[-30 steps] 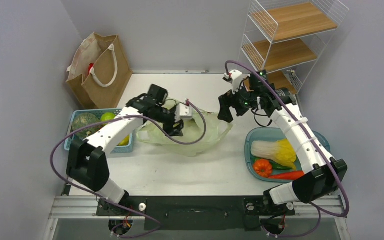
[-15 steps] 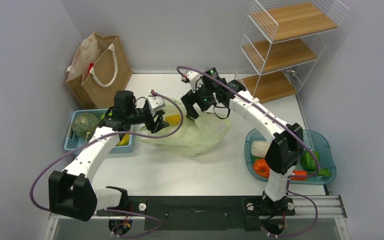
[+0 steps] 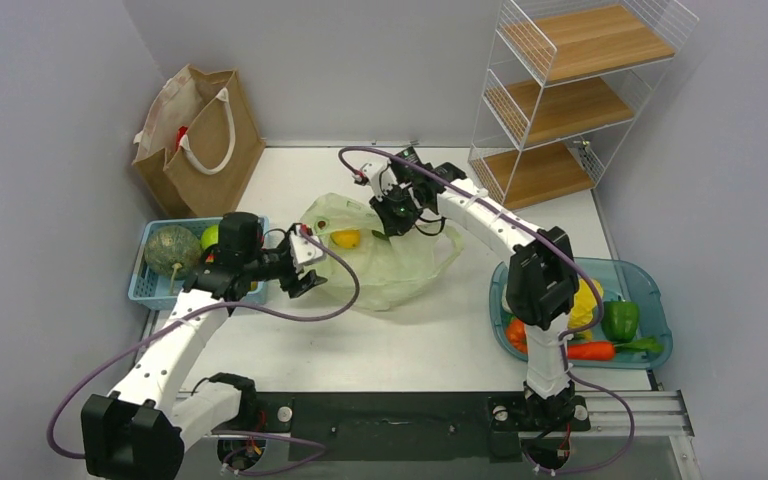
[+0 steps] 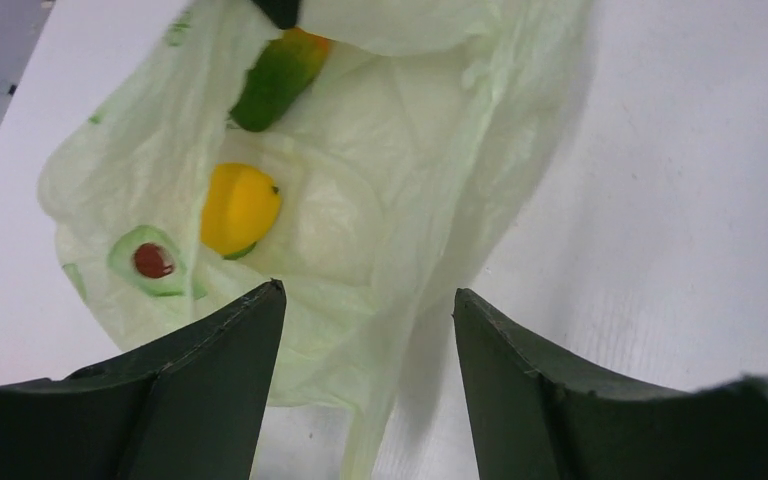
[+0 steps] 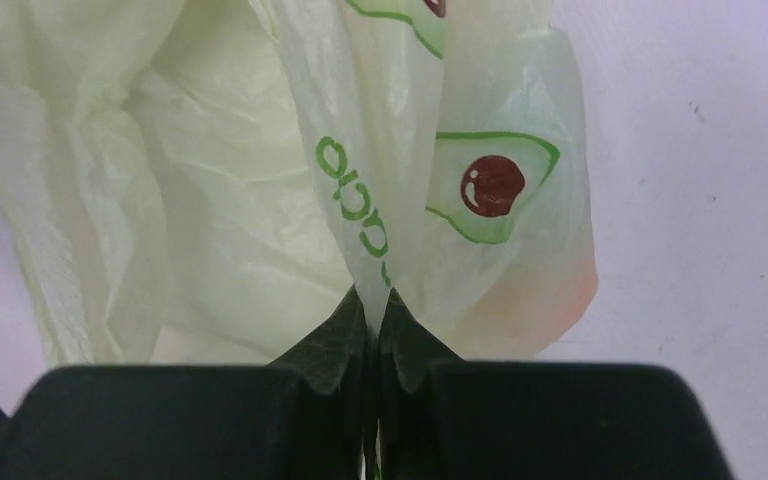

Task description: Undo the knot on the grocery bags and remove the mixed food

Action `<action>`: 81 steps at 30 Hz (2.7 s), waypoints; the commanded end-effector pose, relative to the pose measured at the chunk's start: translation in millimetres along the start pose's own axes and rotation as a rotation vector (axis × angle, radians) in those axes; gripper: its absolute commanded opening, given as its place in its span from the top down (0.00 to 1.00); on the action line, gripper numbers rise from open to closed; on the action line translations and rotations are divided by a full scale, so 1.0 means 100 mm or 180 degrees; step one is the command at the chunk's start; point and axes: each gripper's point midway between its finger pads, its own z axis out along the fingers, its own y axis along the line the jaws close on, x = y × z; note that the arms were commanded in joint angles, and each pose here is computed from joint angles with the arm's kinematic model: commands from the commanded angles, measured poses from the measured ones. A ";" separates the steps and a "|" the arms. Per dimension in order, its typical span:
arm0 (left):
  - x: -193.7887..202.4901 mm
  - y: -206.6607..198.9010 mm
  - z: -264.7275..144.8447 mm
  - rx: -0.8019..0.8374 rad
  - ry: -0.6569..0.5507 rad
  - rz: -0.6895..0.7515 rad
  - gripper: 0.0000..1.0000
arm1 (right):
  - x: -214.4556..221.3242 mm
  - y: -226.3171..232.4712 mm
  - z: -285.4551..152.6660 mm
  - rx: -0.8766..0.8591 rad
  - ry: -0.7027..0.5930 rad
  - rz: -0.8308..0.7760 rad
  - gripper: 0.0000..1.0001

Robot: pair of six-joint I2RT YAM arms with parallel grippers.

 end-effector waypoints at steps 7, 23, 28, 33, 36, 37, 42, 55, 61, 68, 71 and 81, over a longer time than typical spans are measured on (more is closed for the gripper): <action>0.03 -0.66 0.11 0.0657 0.0136 0.1277 0.42 | -0.57 0.93 -1.07 -0.0561 -0.1021 -0.0674 1.00; -0.26 -0.45 0.29 0.0466 -0.0026 0.1298 0.62 | 0.32 0.66 -0.64 -0.0221 -0.0325 -0.0809 1.00; -0.07 -0.26 0.46 0.0398 0.0231 0.1606 0.67 | 0.25 0.46 -0.59 -0.0103 -0.0405 -0.0489 1.00; 0.05 0.00 0.71 0.0390 0.0574 0.1622 0.62 | 0.17 0.46 -0.51 -0.0180 -0.0413 -0.0311 1.00; -0.05 0.12 0.80 0.0312 0.0575 0.1461 0.59 | 0.07 0.49 -0.49 -0.0262 -0.0473 -0.0190 1.00; 0.00 0.10 0.86 0.0348 0.0616 0.1417 0.60 | 0.06 0.50 -0.46 -0.0285 -0.0476 -0.0120 1.00; 0.31 0.12 0.95 0.0364 0.0913 0.1206 0.64 | 0.02 0.58 -0.39 -0.0445 -0.0523 0.0068 1.00; 0.14 -0.56 1.23 0.1039 0.0520 0.0960 0.33 | 0.33 0.56 -0.26 -0.0519 -0.0311 0.0268 1.00; 0.15 -0.83 1.51 0.1064 0.0512 0.0939 0.31 | 0.40 0.46 -0.25 -0.0483 -0.0307 0.0355 1.00; 0.56 -0.61 1.73 0.0613 0.0939 0.0891 0.26 | 0.42 0.47 -0.25 -0.0518 -0.0304 0.0366 1.00; 0.62 -0.59 1.75 0.0583 0.1027 0.0931 0.25 | 0.45 0.47 -0.23 -0.0530 -0.0280 0.0358 1.00; 0.32 -0.69 1.47 0.0686 0.0929 0.1116 0.55 | 0.49 0.45 -0.22 -0.0504 -0.0253 0.0327 1.00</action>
